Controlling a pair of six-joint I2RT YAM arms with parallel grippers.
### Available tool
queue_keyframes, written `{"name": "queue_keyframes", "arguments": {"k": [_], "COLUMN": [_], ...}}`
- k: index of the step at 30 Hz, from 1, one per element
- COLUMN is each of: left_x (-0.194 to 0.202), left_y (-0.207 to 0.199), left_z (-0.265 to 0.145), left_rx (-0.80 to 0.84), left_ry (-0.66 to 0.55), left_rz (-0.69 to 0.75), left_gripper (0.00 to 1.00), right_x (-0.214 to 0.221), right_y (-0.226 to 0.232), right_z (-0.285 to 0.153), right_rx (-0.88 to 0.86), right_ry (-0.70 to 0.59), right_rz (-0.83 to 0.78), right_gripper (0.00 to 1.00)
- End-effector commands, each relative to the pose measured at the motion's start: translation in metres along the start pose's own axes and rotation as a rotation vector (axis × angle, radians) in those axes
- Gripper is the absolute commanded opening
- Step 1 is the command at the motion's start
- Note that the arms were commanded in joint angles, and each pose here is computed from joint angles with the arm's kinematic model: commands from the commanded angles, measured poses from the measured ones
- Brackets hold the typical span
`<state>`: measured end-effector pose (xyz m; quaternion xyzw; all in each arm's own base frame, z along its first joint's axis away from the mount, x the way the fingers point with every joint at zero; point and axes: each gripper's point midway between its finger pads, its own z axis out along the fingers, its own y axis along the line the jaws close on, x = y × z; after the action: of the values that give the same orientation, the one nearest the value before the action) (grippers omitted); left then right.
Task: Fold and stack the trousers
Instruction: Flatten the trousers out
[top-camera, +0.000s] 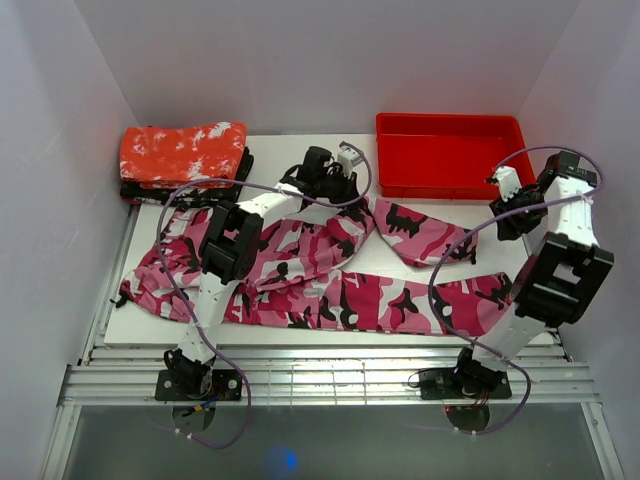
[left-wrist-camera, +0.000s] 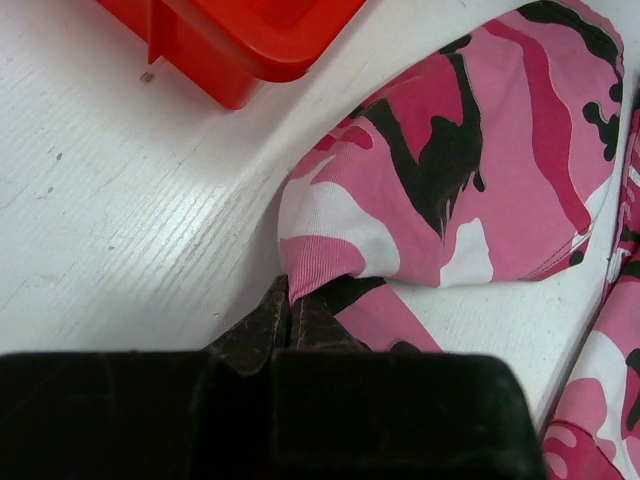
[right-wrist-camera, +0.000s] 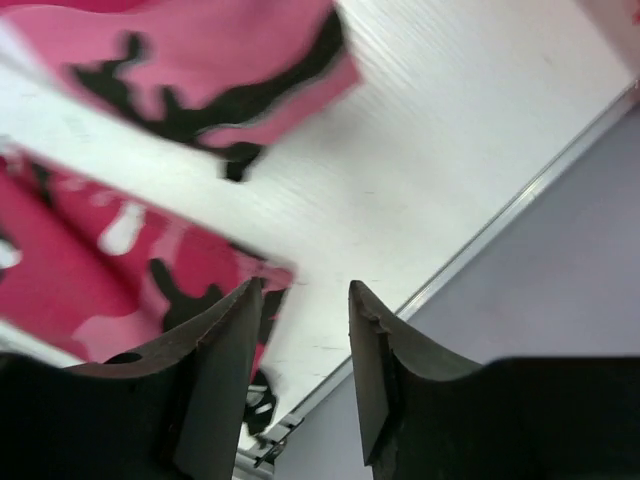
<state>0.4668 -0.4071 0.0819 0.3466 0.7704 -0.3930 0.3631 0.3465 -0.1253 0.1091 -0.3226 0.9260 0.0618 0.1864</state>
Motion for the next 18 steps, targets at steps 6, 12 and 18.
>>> {"name": "queue_keyframes", "arguments": {"k": [6, 12, 18], "left_x": [0.000, -0.020, -0.071], "left_y": [-0.008, -0.027, -0.028], "left_z": [0.005, -0.012, -0.076], "left_rx": [0.011, 0.083, 0.042], "left_ry": [0.020, 0.003, -0.048], "left_rz": [-0.032, -0.031, -0.054], "left_gripper": [0.28, 0.59, 0.82], "right_x": [-0.039, -0.044, -0.036], "right_y": [0.129, 0.150, 0.134], "right_z": [0.013, 0.060, 0.096], "right_rx": [-0.047, -0.068, -0.002], "right_ry": [-0.091, -0.058, 0.019], "right_rz": [-0.373, -0.456, -0.490], "right_gripper": [0.53, 0.71, 0.67]}}
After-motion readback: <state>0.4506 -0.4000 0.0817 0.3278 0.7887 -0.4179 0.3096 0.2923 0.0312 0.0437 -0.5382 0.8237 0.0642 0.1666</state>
